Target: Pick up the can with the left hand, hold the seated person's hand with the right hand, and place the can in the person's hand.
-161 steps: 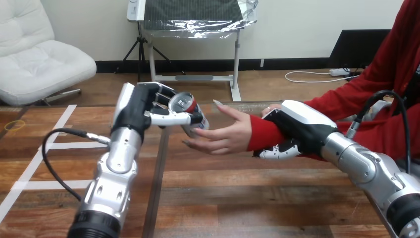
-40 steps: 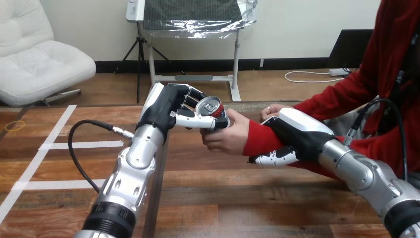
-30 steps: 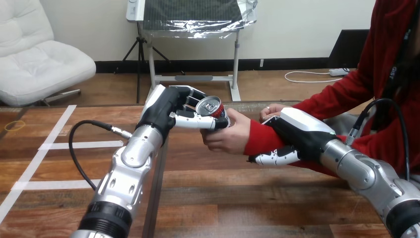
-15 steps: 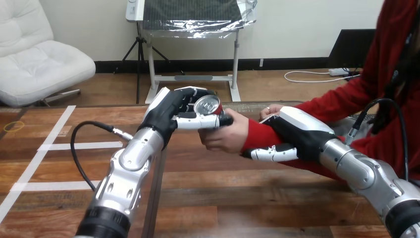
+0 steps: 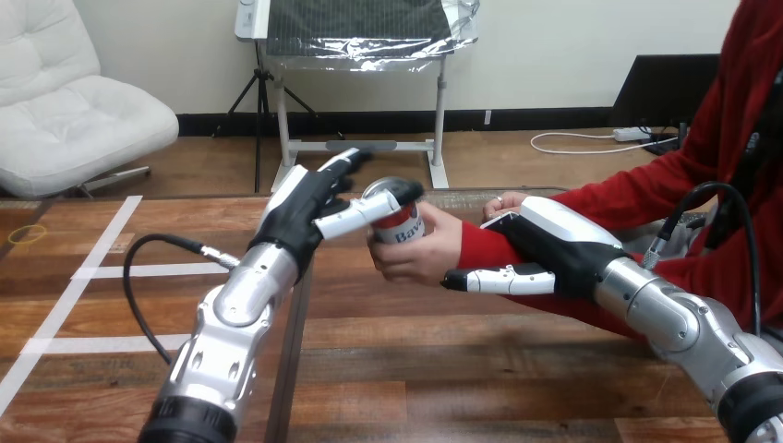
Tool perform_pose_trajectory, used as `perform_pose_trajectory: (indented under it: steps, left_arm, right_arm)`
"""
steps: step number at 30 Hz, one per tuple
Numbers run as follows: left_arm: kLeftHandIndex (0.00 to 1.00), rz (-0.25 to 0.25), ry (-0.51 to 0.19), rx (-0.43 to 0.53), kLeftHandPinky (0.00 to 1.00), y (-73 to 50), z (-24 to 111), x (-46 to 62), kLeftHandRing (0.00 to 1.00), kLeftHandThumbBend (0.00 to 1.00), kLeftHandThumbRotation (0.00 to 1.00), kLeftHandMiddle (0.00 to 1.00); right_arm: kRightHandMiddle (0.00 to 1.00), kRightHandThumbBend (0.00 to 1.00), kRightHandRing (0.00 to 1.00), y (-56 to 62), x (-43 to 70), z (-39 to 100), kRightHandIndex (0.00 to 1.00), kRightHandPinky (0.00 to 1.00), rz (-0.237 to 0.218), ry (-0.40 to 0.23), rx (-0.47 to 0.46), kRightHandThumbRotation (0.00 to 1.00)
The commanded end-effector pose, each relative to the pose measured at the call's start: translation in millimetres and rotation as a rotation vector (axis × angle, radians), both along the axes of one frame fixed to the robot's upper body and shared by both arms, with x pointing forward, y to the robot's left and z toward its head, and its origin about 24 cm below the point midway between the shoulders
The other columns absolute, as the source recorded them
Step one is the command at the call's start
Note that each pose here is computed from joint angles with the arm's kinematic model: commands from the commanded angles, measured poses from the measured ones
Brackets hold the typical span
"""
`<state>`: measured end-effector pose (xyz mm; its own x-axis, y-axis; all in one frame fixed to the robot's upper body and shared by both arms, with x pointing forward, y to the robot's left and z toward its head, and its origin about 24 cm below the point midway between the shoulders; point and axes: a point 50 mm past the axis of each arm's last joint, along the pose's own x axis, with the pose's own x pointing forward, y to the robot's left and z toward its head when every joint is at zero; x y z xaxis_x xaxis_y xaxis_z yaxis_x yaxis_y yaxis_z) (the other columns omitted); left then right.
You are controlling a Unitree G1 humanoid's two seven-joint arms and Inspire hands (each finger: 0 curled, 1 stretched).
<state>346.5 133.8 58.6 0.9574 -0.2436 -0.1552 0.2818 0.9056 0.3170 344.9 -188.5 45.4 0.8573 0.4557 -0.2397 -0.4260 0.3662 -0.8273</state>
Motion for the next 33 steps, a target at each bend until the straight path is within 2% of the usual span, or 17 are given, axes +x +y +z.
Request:
perform_pose_trajectory:
  steps: [1, 9, 18, 22, 33]
  left_arm:
    - [0.98, 0.018, -0.115, -0.01, 1.0, 6.7, 23.4, 3.2, 1.0, 0.94, 0.89, 1.0]
    - [0.97, 0.053, -0.143, -0.011, 1.0, 8.6, 22.6, -1.0, 1.0, 0.92, 0.97, 1.0]
    - [0.97, 0.074, -0.166, -0.023, 1.0, 11.9, 21.3, -7.0, 1.0, 0.91, 1.0, 1.0]
    - [0.97, 0.078, -0.176, -0.038, 1.0, 13.6, 20.8, -9.9, 1.0, 0.92, 1.0, 1.0]
    - [0.97, 0.127, -0.207, -0.117, 1.0, 18.7, 18.4, -21.6, 1.0, 0.99, 1.0, 1.0]
  right_arm:
    - [0.62, 0.98, 0.56, 14.7, 9.8, 23.1, 0.65, 0.48, 0.054, -0.081, 0.018, 0.95]
    - [0.7, 1.0, 0.67, 13.9, 8.7, 23.1, 0.73, 0.57, 0.067, -0.081, -0.009, 0.99]
    - [0.78, 1.0, 0.75, 13.3, 6.7, 22.1, 0.8, 0.62, 0.072, -0.075, -0.009, 1.0]
    - [0.8, 1.0, 0.76, 13.2, 5.9, 21.9, 0.82, 0.61, 0.072, -0.071, -0.006, 1.0]
    - [0.83, 1.0, 0.78, 13.0, 2.3, 21.5, 0.85, 0.61, 0.06, -0.07, 0.03, 1.0]
